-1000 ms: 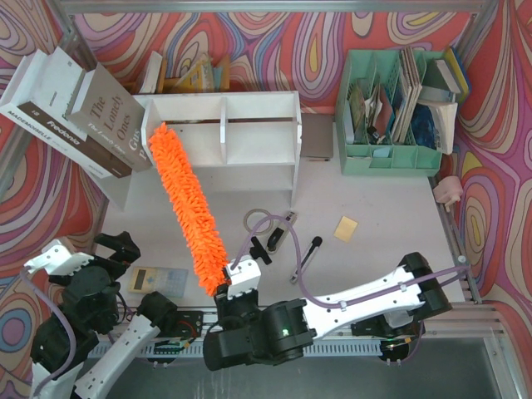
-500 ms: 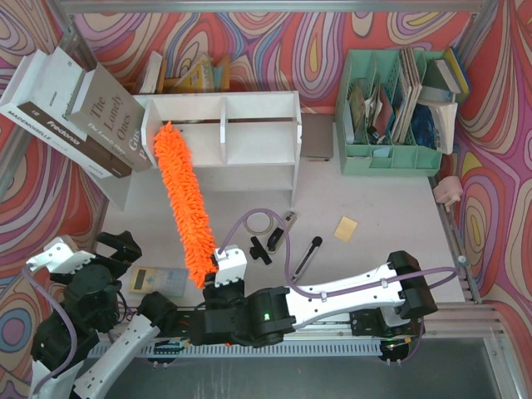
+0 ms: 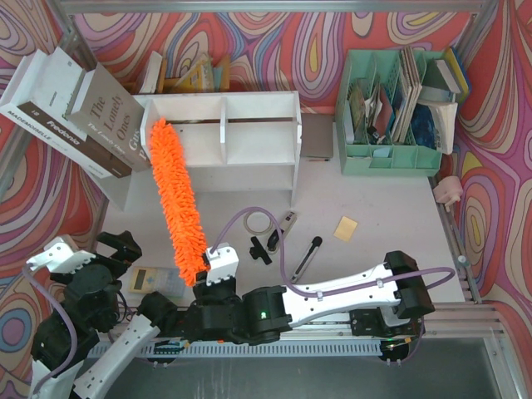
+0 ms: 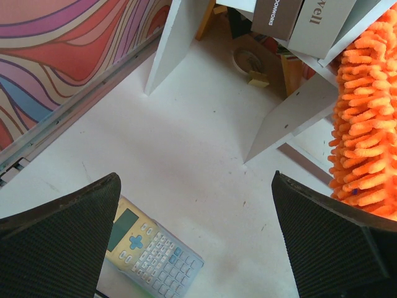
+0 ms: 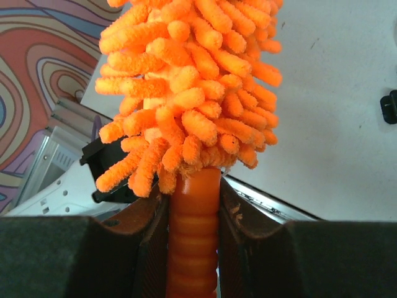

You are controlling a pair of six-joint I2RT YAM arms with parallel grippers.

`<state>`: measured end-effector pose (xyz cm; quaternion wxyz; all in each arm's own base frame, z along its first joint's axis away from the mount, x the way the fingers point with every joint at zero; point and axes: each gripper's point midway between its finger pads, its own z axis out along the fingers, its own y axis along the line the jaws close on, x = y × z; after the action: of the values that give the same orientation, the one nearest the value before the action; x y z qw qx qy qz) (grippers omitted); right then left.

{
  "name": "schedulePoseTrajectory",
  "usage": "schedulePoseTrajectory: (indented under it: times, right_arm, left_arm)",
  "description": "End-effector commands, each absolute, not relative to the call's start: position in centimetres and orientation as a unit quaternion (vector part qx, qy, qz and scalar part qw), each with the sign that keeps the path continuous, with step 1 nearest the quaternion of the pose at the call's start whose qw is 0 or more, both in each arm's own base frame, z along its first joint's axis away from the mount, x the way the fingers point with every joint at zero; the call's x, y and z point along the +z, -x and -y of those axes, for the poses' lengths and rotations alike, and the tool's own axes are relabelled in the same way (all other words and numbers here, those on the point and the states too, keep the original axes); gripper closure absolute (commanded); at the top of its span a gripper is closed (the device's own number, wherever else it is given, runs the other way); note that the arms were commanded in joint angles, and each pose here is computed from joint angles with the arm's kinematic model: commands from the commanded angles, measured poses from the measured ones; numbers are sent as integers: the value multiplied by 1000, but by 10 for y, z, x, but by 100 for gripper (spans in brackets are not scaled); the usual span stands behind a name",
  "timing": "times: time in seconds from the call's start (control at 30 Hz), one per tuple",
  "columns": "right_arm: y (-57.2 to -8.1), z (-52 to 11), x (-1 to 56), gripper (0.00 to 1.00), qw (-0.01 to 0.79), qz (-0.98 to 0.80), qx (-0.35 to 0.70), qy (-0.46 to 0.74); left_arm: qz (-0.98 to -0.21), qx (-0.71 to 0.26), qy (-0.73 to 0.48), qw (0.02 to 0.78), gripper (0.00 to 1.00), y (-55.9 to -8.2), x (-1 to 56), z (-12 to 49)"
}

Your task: Dust the bookshelf with a duster

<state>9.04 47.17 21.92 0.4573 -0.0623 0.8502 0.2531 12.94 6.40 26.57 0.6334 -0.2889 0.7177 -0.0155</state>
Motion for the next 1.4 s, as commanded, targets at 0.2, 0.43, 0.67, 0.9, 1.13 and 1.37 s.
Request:
schedulePoseTrajectory:
  times: [0.2,0.43,0.67,0.9,1.13,1.37]
  right_arm:
    - [-96,-465,255,100,499,-820,280,33]
    - [-107,-462,250,100,486,-829,275,23]
    - [-103,-449,284,100,526,-795,304,5]
    - [-99,-447,275,100,522,-799,299,2]
    - [-106,-431,242,100,482,-836,262,-24]
    - [-105,-437,242,100,478,-838,262,-17]
  left_arm:
    - [-728,-4,277,627,2,-134,260,-60]
    - [-729,-3,277,626,2,-134,260,-60]
    - [-725,-5,282,629,2,-132,260,-62]
    - [-731,0,277,624,2,-134,260,-60]
    - [-725,-4,282,628,2,-132,260,-62]
    - [-726,-3,282,627,2,-132,260,-63]
